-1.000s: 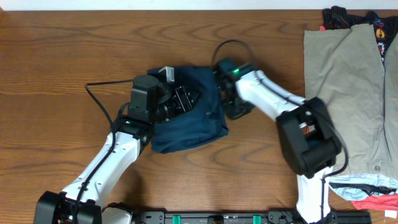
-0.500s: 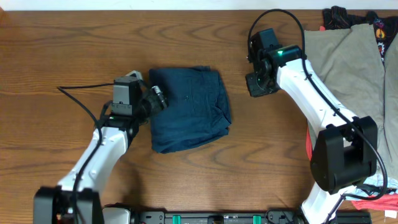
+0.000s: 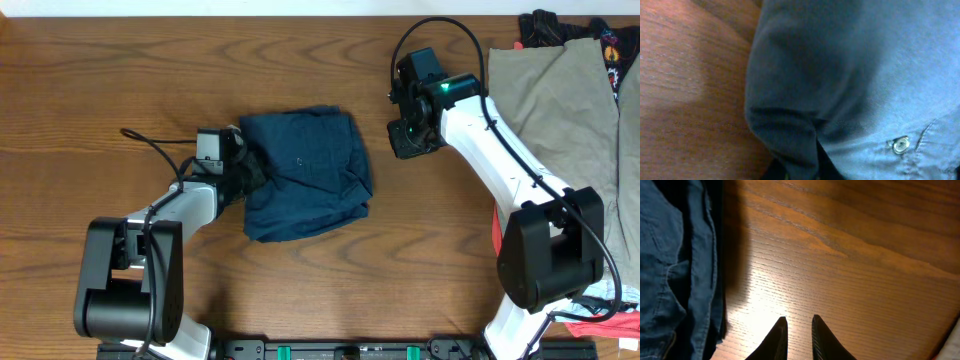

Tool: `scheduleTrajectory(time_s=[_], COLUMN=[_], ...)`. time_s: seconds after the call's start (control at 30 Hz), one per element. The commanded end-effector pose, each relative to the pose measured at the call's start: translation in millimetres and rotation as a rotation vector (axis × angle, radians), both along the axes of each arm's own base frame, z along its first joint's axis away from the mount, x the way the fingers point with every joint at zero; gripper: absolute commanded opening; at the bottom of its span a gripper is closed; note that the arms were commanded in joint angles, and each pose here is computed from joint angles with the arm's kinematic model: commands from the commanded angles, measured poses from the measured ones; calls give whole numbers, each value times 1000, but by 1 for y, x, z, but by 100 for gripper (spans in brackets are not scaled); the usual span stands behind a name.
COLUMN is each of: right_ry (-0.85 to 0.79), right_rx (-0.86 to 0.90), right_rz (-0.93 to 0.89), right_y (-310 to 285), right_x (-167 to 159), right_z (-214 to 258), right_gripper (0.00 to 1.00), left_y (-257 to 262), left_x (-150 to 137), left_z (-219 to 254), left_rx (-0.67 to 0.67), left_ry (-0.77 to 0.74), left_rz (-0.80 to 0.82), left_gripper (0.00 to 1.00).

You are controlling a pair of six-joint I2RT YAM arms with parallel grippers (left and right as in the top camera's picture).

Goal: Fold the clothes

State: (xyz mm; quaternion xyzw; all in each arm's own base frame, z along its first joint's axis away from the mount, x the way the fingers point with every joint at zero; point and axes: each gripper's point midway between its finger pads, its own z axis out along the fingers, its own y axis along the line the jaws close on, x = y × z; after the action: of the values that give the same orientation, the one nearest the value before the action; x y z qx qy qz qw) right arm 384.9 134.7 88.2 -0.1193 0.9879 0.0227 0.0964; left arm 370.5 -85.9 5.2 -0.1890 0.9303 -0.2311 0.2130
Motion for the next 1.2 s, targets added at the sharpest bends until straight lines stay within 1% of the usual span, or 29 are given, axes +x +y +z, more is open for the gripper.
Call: scheduleTrajectory(time_s=[0.0, 0.1, 0.2, 0.3, 0.37, 0.47, 0.53, 0.6, 0.63, 0.67, 0.7, 0.8, 0.87, 1.0, 1.1, 1.17], right_ry=[-7, -7, -7, -7, -8, -8, -7, -7, -7, -7, -7, -7, -7, -2, 4, 6], right_rx=[8, 8, 8, 8, 8, 8, 8, 8, 8, 8, 8, 7, 8, 26, 58, 81], right_rz=[6, 6, 6, 6, 6, 6, 6, 6, 6, 6, 6, 6, 6, 0, -14, -29], right_y=[4, 4, 4, 4, 4, 4, 4, 4, 4, 4, 4, 4, 4, 5, 5, 2], right_x=[1, 1, 1, 1, 2, 2, 1, 1, 1, 1, 1, 1, 1, 1, 3, 5], right_z=[3, 3, 3, 3, 3, 3, 3, 3, 3, 3, 3, 3, 3, 3, 4, 4], right_gripper=[16, 17, 17, 17, 17, 17, 17, 17, 17, 17, 17, 17, 17, 18, 18, 18], left_y=[4, 34, 81, 134, 173, 228, 256, 277, 284, 293, 297, 304, 303, 294, 285, 279], left_x=[7, 19, 30, 30, 23, 5, -10, -27, -35, -46, -51, -66, -73, -76, -76, -76], left_z=[8, 27, 54, 76, 89, 101, 100, 95, 92, 87, 85, 78, 73, 72, 82, 93], left_rx=[-29, -29, -21, -8, -7, 9, 16, 15, 12, 7, 4, -9, -21, -24, 6, 30], left_ry=[-27, -82, -156, -214, -239, -261, -252, -219, -202, -175, -160, -116, -84, -58, -73, -95], left_rz=[-6, 71, 188, 321, 435, 584, 666, 736, 762, 799, 817, 858, 873, 848, 798, 762], left_gripper=[6, 6, 6, 6, 6, 6, 11, 12, 17, 41, 60, 77, 85, 91, 93, 99])
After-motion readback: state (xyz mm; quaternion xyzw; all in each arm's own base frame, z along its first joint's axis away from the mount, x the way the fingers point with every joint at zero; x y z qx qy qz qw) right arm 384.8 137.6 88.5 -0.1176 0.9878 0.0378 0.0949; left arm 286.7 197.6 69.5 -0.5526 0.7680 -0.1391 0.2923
